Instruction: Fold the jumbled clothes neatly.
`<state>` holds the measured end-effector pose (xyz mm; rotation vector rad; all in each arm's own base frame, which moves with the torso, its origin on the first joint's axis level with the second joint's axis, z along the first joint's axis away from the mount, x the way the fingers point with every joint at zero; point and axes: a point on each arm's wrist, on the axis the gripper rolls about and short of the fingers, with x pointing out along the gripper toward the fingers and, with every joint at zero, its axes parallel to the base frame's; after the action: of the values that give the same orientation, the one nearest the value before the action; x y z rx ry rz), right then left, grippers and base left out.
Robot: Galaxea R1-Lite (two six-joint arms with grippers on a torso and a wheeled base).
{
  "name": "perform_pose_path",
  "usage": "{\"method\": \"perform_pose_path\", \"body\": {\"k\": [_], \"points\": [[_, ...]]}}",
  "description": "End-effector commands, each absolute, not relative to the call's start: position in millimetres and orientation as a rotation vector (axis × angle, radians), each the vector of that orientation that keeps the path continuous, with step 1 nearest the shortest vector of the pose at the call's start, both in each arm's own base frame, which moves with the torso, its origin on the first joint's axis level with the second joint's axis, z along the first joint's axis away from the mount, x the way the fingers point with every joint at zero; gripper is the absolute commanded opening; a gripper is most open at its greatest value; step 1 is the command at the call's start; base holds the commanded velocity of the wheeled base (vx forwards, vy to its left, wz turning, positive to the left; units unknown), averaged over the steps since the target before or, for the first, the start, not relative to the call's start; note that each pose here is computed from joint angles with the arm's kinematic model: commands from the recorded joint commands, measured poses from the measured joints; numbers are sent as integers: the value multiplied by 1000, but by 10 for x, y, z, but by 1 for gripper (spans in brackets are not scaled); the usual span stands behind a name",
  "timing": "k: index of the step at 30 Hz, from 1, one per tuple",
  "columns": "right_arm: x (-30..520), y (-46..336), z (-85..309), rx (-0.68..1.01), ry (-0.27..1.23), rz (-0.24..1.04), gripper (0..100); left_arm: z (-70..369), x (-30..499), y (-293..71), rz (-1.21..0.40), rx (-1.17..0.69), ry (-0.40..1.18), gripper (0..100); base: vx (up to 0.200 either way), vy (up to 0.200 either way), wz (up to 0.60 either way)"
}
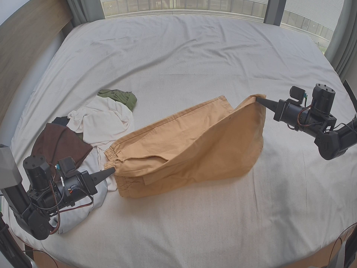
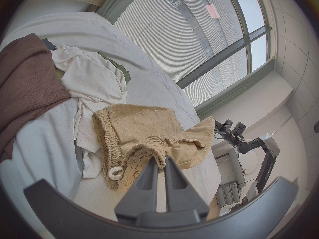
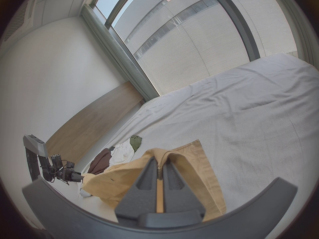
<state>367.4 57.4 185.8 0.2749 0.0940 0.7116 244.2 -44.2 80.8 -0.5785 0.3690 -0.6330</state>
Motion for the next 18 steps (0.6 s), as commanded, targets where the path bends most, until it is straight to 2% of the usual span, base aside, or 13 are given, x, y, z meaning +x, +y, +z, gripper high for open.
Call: {"method": "perform_pose_path", "body": {"k": [1,10,18], "points": [[3724,609,1959,271,80,721,0,823,2455,-445,-636,-575,360,0,0,0,0],[3800,649,2094,271,80,727,0,843,2489,-434,-601,-573,335,0,0,0,0],[3930,673,2055,270,88,727,0,853,2512,-413,-593,-572,325,0,0,0,0]]}}
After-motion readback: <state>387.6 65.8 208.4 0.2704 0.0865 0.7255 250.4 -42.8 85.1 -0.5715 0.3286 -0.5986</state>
